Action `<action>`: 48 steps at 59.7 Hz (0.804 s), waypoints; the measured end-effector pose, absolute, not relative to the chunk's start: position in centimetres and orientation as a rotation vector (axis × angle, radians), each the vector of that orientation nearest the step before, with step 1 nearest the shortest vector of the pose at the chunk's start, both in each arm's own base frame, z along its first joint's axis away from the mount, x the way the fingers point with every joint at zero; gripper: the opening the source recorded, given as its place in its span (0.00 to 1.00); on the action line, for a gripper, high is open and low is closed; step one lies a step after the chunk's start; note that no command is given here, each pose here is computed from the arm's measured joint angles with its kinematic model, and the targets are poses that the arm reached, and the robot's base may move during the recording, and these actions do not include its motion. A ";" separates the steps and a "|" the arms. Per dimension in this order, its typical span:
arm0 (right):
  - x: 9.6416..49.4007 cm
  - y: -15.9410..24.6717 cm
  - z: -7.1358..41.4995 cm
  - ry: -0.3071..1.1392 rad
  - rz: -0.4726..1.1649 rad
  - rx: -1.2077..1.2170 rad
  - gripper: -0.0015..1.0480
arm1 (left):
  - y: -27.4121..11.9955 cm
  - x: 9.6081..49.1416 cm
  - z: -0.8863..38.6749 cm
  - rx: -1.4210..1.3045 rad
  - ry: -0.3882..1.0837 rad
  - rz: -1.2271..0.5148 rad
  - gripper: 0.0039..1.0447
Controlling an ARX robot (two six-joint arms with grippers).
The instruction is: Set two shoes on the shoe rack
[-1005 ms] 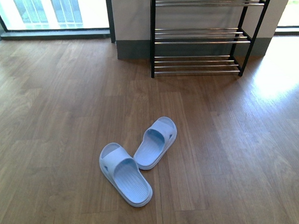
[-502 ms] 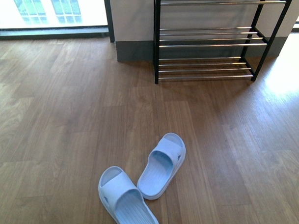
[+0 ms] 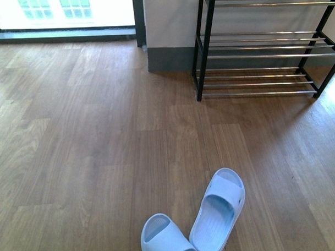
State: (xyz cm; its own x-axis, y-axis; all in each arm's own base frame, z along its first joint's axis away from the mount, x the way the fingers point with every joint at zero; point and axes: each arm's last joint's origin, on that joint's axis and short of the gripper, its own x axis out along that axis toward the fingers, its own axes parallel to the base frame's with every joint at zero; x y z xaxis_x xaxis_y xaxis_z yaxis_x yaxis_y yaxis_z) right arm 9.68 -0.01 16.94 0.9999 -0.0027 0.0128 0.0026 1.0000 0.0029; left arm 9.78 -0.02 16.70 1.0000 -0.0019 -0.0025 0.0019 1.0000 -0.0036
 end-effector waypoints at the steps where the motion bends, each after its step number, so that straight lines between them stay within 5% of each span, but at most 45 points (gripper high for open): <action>1: 9.7 0.0 16.9 -0.013 -0.002 0.002 0.91 | 0.0 9.8 16.7 -0.004 0.002 -0.002 0.91; 21: 9.7 0.0 16.9 -0.013 -0.001 0.003 0.91 | 0.0 9.8 16.7 -0.004 0.002 -0.002 0.91; 27: 10.0 0.0 17.5 -0.062 -0.220 0.049 0.91 | 0.0 9.8 16.7 -0.004 0.002 -0.002 0.91; 48: 19.9 -1.9 15.9 0.306 -0.221 0.043 0.91 | 0.0 9.8 16.7 -0.004 0.002 -0.002 0.91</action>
State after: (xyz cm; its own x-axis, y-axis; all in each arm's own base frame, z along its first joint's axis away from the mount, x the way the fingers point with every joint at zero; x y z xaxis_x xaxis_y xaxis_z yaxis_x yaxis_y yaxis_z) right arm 19.89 -1.91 15.87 0.9295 -0.2095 -0.3035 0.2225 0.9749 0.0086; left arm 9.78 -0.02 16.70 1.0000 -0.0015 -0.0021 0.0015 1.0000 -0.0040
